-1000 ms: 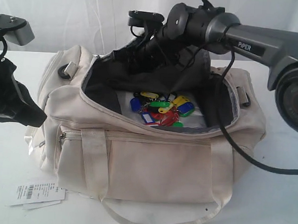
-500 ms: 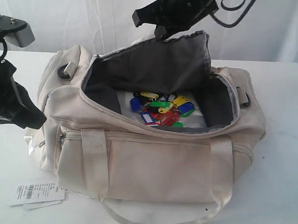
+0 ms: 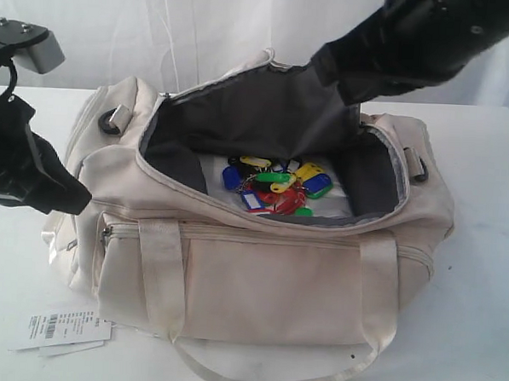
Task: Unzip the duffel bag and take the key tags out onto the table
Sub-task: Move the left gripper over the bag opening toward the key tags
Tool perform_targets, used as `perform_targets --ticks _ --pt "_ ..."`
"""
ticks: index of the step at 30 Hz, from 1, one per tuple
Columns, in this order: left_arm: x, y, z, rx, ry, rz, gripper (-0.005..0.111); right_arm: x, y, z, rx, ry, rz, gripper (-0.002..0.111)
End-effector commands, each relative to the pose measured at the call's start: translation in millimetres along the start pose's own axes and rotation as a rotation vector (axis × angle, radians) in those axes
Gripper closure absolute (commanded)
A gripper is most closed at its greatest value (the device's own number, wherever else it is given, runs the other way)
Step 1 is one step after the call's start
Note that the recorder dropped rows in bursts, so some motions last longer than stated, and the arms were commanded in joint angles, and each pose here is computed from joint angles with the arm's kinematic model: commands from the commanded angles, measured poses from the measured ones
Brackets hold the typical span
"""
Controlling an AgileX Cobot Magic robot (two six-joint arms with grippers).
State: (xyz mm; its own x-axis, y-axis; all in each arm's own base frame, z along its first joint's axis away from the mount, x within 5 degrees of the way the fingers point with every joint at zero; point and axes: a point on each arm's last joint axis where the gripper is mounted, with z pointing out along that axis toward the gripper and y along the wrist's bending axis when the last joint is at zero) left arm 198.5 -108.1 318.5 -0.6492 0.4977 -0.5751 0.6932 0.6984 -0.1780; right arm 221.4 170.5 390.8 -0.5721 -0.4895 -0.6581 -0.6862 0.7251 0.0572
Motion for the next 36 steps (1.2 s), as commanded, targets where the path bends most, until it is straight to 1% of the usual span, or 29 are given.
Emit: perform_targets --ticks 1,4,7,8,10,11,12,13,15,16,18,22,25,28,30,33,36 --pt "-3 -11.2 -4 0.098 -0.040 0.075 0.107 28 12 -33 -0.051 -0.061 -0.003 0.108" --pt "-7 -20.6 -5 0.198 -0.088 0.129 0.107 48 18 -53 -0.070 -0.099 -0.049 0.108" --pt "-10 -31.1 -9 0.307 -0.141 0.202 0.107 72 20 -61 -0.062 -0.104 -0.101 0.108" --pt "-10 -34.0 -11 0.334 -0.153 0.235 0.107 79 21 -62 -0.059 -0.107 -0.117 0.108" --pt "-9 -36.7 -13 0.349 -0.165 0.288 0.107 93 21 -62 -0.049 -0.113 -0.156 0.108" --pt "-8 -36.7 -14 0.342 -0.173 0.306 0.107 99 21 -62 -0.044 -0.116 -0.178 0.108" --pt "-9 -34.5 -11 0.319 -0.186 0.298 0.107 105 21 -60 -0.041 -0.119 -0.188 0.108" --pt "-10 -32.2 -9 0.295 -0.207 0.268 0.107 109 21 -58 -0.035 -0.132 -0.184 0.108" --pt "-17 -27.1 -8 0.249 -0.261 0.172 0.107 112 20 -54 -0.016 -0.184 -0.176 0.108" --pt "-21 -25.8 -8 0.246 -0.267 0.160 0.107 113 19 -53 -0.003 -0.219 -0.172 0.108" --pt "-30 -23.9 -9 0.245 -0.267 0.178 0.107 112 16 -48 0.023 -0.285 -0.163 0.108" --pt "-54 -17.9 -11 0.236 -0.262 0.153 0.107 113 13 -39 0.047 -0.354 -0.138 0.108" --pt "-74 -16.8 2 0.202 -0.195 0.177 0.107 114 14 -39 0.042 -0.348 -0.127 0.108" --pt "-93 -26.7 22 0.152 -0.091 0.223 0.107 114 14 -40 0.040 -0.355 -0.107 0.108" --pt "-106 -32.7 39 0.077 -0.025 0.272 0.107 114 14 -40 0.040 -0.355 -0.107 0.108" --pt "-123 -36.8 57 -0.022 0.004 0.272 0.107 114 14 -40 0.039 -0.355 -0.101 0.108" --pt "-130 -45.8 78 0.000 0.021 0.281 0.107 114 13 -40 0.051 -0.354 -0.098 0.108"
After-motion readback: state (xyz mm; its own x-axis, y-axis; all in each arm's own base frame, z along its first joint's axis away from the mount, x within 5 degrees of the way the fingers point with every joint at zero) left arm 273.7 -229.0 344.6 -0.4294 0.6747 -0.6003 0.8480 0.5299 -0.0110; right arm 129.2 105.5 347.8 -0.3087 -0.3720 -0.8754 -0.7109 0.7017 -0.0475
